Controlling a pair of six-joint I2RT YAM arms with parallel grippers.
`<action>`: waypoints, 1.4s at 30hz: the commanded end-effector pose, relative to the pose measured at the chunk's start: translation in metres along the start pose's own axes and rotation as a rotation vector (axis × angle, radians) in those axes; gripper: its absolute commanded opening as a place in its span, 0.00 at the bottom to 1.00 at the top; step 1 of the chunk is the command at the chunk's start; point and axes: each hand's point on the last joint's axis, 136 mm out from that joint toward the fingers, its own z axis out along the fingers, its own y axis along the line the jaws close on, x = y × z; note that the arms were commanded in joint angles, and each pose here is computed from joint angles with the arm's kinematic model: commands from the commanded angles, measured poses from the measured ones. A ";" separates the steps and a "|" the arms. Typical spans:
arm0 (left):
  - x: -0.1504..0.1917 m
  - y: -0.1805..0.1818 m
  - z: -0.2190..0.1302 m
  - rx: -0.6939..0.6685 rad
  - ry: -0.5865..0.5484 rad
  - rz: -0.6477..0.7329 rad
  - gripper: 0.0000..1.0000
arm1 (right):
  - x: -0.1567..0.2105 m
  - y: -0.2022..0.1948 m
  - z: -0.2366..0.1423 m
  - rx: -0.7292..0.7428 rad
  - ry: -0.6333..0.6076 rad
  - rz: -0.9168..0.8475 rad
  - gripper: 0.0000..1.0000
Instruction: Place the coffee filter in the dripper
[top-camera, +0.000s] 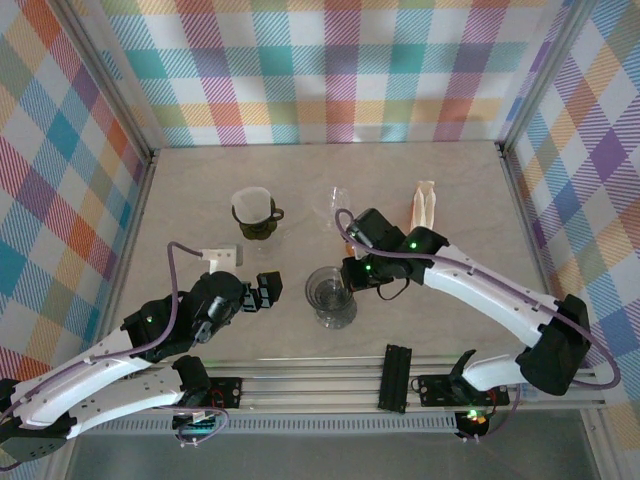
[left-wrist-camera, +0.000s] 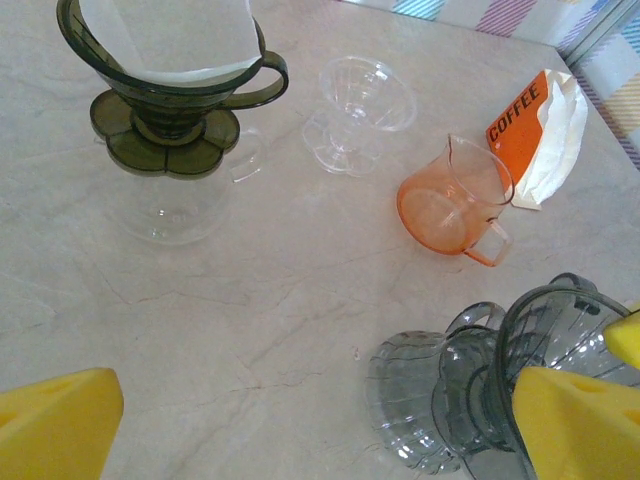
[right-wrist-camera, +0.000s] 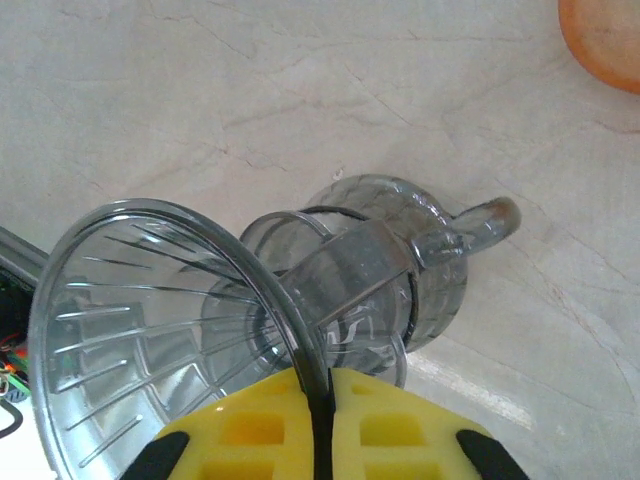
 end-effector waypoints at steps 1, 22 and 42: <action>0.001 -0.002 0.001 0.013 -0.010 -0.015 1.00 | 0.000 -0.003 -0.003 -0.018 -0.022 0.031 0.10; 0.005 -0.005 0.008 0.000 0.007 0.000 1.00 | -0.015 -0.007 -0.003 -0.021 -0.094 0.023 0.13; 0.009 -0.010 0.014 0.011 0.020 0.001 1.00 | -0.004 -0.023 -0.003 0.005 -0.105 0.069 0.67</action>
